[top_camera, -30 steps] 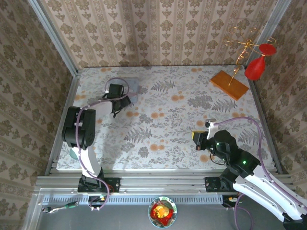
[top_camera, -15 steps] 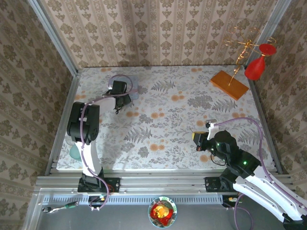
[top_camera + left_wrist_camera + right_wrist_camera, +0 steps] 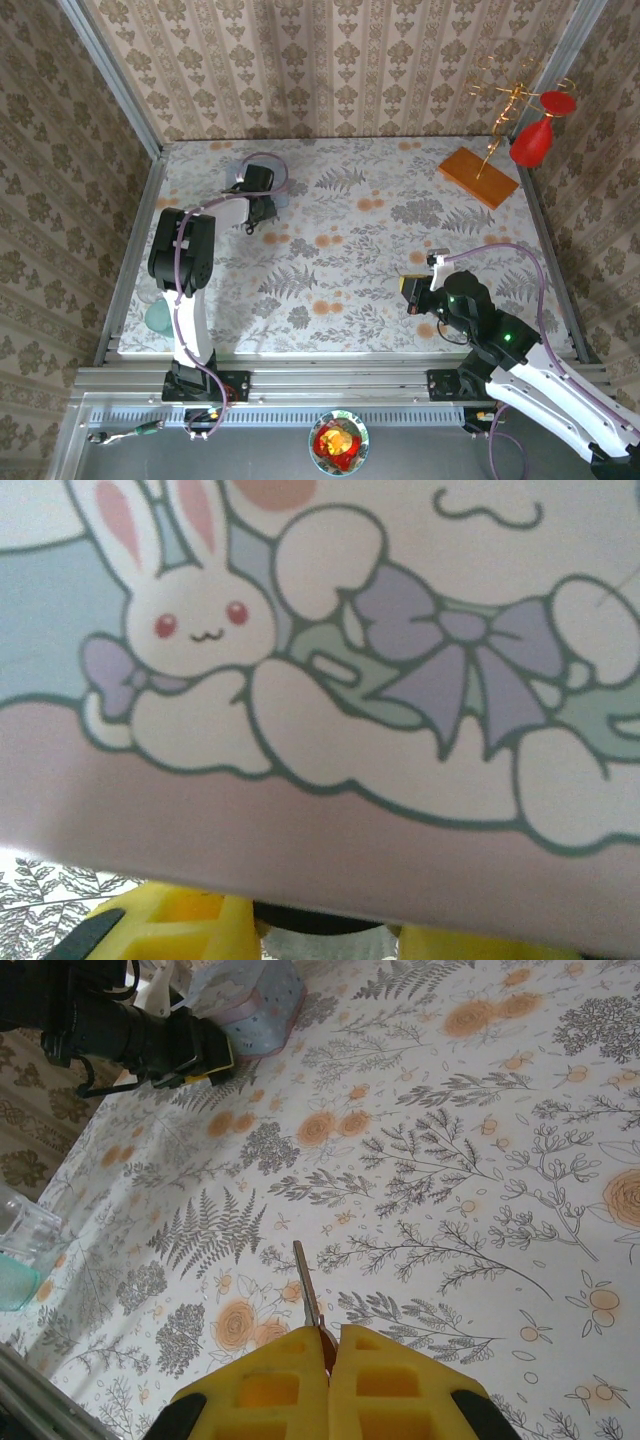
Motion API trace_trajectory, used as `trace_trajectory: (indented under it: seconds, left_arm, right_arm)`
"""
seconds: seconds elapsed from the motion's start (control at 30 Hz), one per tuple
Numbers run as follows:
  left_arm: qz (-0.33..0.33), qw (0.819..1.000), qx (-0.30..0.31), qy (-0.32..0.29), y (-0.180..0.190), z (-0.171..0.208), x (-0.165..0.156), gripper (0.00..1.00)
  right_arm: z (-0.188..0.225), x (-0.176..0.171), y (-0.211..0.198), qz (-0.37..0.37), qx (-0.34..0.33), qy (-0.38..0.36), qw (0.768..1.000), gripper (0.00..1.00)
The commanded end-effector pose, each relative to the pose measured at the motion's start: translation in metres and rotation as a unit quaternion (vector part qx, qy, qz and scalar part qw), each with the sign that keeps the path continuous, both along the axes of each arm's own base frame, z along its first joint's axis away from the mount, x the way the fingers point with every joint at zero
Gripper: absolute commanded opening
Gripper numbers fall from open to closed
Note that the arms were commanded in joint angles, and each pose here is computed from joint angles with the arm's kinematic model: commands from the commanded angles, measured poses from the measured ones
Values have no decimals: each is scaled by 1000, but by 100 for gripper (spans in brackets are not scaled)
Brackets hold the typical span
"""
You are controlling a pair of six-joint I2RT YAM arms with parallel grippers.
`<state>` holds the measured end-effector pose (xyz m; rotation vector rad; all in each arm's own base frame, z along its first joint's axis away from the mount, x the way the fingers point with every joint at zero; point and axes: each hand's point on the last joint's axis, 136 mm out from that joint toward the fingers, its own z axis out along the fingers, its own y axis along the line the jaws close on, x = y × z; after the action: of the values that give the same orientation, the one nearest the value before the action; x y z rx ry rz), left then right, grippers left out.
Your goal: Unlock the padlock with the key
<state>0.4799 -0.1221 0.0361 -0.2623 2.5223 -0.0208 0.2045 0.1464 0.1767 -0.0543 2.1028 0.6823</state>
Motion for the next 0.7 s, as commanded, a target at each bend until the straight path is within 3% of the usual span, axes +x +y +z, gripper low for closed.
trace_trajectory:
  seconds: [0.0, 0.33, 0.67]
  left_arm:
    - [-4, 1000, 15, 13, 1, -3, -2, 25]
    - [-44, 998, 23, 26, -28, 5, -39, 16]
    - [-66, 992, 14, 105, -84, 1, -137, 16]
  right_arm:
    - [0, 3, 2, -3, 10, 1, 1000, 0]
    - [-10, 8, 11, -2, 21, 17, 1000, 0]
    - [-19, 14, 17, -3, 21, 29, 999, 0]
